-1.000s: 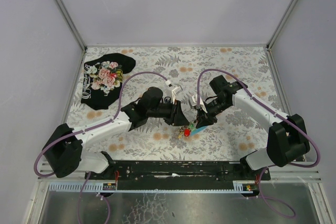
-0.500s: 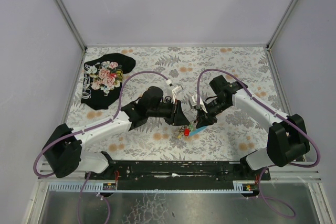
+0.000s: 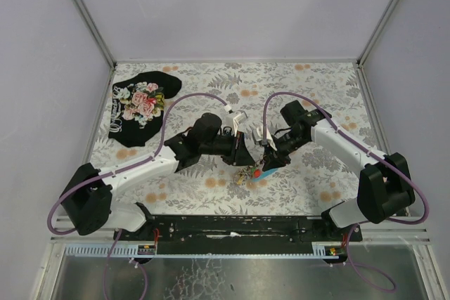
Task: Remove the keys from the keyring
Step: Pick up the key from the keyring.
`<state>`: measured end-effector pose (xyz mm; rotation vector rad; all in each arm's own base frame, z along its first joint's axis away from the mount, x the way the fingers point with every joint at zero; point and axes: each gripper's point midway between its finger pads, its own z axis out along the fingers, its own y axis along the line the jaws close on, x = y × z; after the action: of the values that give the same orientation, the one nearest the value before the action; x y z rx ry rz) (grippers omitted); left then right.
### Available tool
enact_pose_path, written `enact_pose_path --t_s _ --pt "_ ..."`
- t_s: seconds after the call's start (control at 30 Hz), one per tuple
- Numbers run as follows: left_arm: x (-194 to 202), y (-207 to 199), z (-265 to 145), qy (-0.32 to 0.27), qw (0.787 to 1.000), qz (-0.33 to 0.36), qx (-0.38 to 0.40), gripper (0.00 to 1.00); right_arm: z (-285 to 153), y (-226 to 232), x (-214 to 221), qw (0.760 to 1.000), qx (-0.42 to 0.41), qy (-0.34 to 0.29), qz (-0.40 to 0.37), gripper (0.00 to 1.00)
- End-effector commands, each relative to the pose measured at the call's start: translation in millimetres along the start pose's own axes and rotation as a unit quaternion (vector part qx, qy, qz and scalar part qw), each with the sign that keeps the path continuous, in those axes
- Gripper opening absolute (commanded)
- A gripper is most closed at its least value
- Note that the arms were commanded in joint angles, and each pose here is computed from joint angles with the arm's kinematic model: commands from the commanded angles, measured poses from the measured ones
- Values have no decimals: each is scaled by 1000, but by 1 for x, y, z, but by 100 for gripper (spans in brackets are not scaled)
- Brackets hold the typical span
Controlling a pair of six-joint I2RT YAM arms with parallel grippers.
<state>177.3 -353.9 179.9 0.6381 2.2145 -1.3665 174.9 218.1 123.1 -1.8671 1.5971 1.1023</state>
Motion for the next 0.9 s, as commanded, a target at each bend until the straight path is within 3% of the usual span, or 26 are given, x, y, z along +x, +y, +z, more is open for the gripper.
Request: enact_pose_path --t_s 0.0,0.4,0.67,0.87 --pt "-4 0 5 2 1000 -3 -11 15 -1 -2 -15 1000 9 -23 -17 0" --pt "-1 5 7 9 1000 -15 -19 15 -1 -2 -14 1000 11 -21 -15 0" --pt "3 7 8 14 1000 -18 -19 0 -2 -2 -16 1000 11 -24 -16 0" --pt "2 6 9 7 1000 -31 -3 0 -2 -1 -17 999 7 -27 -18 0"
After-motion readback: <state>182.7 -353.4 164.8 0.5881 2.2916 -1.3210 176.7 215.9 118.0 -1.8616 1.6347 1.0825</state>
